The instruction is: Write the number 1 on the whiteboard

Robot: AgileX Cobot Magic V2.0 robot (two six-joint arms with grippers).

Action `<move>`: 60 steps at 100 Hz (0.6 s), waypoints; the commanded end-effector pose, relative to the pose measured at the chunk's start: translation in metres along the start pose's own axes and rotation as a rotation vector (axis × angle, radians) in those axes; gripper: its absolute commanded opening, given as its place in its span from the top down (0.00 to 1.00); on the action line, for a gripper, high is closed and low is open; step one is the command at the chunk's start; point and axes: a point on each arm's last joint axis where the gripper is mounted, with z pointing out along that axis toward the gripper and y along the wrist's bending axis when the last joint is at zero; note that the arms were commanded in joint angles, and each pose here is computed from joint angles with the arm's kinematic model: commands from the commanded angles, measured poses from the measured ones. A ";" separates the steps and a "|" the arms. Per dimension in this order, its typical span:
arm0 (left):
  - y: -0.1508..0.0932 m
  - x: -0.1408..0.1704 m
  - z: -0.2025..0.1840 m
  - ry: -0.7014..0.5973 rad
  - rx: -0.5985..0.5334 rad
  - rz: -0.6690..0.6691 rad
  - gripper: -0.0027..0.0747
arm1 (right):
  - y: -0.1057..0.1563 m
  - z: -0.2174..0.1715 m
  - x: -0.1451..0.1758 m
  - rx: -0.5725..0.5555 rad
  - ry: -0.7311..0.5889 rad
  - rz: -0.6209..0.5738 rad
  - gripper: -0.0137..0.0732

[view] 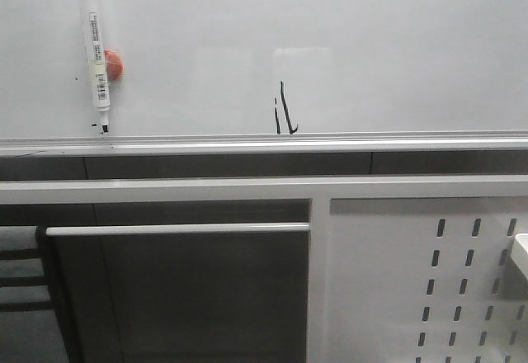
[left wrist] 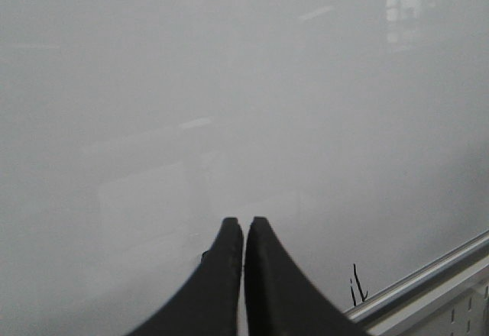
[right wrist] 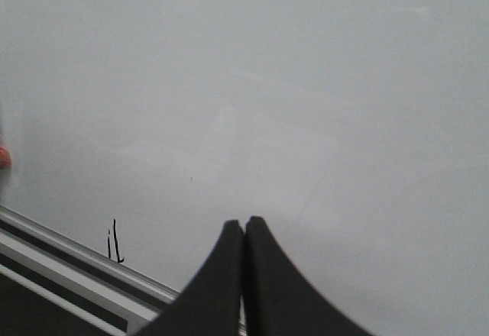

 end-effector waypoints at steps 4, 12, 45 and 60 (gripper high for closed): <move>0.001 -0.003 -0.018 -0.094 -0.023 -0.049 0.99 | -0.007 -0.006 -0.012 -0.001 -0.070 0.009 0.91; -0.001 0.005 -0.027 -0.106 -0.025 -0.054 0.99 | -0.013 -0.012 -0.012 0.007 -0.093 0.032 0.91; -0.009 0.041 -0.040 -0.068 -0.017 -0.058 0.99 | -0.026 -0.032 0.007 0.000 -0.181 0.095 0.91; -0.013 0.059 -0.038 -0.027 -0.014 -0.101 0.99 | -0.019 -0.032 0.019 -0.032 -0.188 0.077 0.91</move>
